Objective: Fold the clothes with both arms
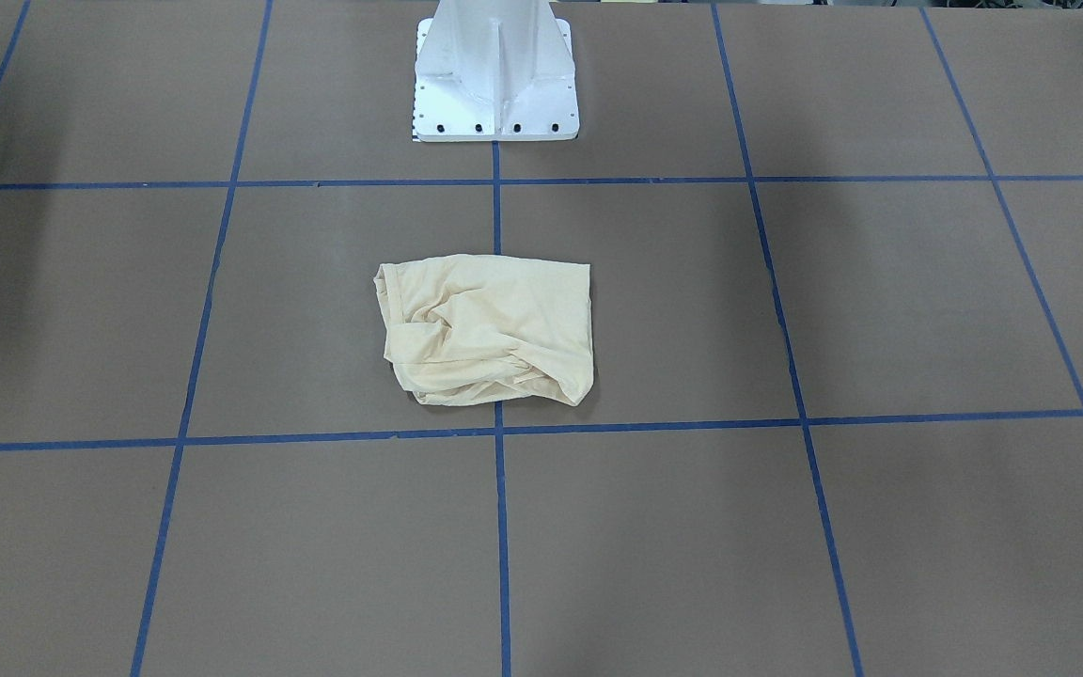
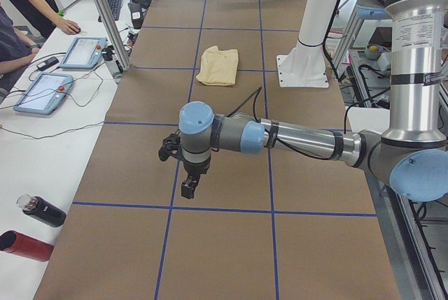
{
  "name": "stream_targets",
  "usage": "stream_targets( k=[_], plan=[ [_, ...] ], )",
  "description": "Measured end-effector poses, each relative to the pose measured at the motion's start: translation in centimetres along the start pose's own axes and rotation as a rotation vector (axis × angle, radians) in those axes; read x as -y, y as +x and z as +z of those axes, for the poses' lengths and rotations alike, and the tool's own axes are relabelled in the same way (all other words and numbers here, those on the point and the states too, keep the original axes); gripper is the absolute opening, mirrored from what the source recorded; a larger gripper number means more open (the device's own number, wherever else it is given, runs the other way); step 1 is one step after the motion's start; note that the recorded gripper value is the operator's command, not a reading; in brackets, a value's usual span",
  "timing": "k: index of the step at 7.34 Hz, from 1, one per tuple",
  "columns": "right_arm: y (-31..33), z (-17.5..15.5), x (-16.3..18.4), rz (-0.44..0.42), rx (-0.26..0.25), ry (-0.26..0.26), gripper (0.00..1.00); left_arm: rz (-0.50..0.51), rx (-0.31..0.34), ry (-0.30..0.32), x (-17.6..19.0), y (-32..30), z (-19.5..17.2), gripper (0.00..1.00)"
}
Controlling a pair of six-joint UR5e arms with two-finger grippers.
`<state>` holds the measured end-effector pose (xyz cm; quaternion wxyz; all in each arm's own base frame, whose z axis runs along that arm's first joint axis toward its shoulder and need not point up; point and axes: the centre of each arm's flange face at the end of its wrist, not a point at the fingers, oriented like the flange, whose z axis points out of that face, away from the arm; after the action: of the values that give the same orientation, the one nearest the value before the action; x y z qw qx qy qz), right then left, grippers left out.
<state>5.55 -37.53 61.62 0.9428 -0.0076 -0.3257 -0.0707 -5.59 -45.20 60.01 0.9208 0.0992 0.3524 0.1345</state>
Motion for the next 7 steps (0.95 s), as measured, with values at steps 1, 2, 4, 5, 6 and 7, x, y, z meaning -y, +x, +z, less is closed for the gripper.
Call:
stream_targets(
  k=[1,2,4,5,6,7],
  plan=[
    [-0.3,-0.5,0.5,0.006,0.0,0.018,1.0,-0.009,-0.044,0.015,-1.9,-0.3,0.7,1.0],
    [-0.5,-0.7,0.9,0.003,0.0,0.034,1.0,-0.011,-0.063,0.024,-2.8,-0.4,1.0,1.0],
    [-0.7,-0.9,1.1,-0.003,0.015,0.047,1.0,-0.02,-0.069,0.027,-3.4,-0.7,1.2,1.0],
    [-0.8,-0.9,1.1,-0.005,0.021,0.05,1.0,-0.033,-0.066,0.03,-3.4,-1.0,1.0,1.0],
    [-0.9,-1.1,1.1,-0.006,0.023,0.053,1.0,-0.04,-0.052,0.029,-3.3,-1.2,0.8,1.0],
    [-1.0,-1.1,1.1,-0.007,0.023,0.055,1.0,-0.039,-0.029,0.025,-3.2,-1.4,0.7,1.0]
  ],
)
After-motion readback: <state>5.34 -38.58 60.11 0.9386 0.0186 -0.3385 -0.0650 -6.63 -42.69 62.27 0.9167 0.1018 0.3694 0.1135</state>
